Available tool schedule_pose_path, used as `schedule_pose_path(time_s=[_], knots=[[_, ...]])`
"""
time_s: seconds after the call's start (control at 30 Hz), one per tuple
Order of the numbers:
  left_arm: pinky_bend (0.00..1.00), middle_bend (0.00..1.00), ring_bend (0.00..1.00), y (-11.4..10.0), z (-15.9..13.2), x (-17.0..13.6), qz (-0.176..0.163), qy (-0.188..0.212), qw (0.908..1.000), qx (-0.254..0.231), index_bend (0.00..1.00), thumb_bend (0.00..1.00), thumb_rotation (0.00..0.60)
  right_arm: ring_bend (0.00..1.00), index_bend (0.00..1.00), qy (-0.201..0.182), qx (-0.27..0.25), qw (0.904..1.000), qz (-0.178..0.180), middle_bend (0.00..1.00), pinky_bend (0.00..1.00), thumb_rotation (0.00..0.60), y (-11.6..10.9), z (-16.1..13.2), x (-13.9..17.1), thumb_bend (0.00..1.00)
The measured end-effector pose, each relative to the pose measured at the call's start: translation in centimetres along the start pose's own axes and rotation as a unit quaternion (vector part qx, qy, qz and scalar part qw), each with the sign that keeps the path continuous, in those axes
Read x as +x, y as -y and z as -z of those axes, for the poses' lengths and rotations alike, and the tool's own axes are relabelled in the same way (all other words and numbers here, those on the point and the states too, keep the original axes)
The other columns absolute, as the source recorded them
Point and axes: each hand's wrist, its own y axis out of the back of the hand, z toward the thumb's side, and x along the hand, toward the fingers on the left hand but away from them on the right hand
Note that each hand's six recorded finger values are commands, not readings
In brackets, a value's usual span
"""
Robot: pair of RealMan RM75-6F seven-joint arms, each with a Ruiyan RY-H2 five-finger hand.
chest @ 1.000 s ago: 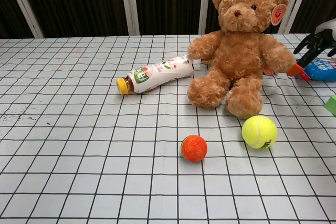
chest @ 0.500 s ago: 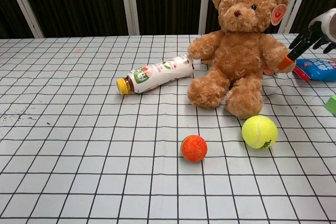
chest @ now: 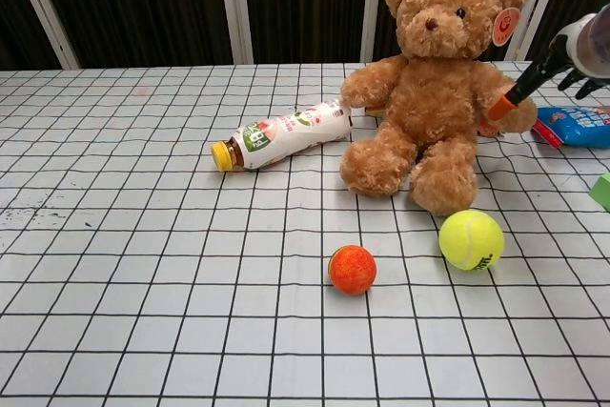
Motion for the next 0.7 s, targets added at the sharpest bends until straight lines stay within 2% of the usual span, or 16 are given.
schedule_pose_path(time_s=[0.33,0.7], knots=[[0.0,0.0,0.0,0.0,0.0,0.1,-0.003,-0.003,1.0,0.002,0.23,0.28,0.6,0.0,0.58,0.005,-0.026,0.9996,0.01,0.0,0.0,0.6,0.3,0.1,-1.0,0.07],[0.0,0.0,0.0,0.2,-0.2,0.0,-0.002,-0.002,1.0,0.005,0.23,0.28,0.6,0.0,0.63,-0.002,-0.036,0.9993,0.009,0.0,0.0,0.6,0.5,0.5,-1.5,0.07]])
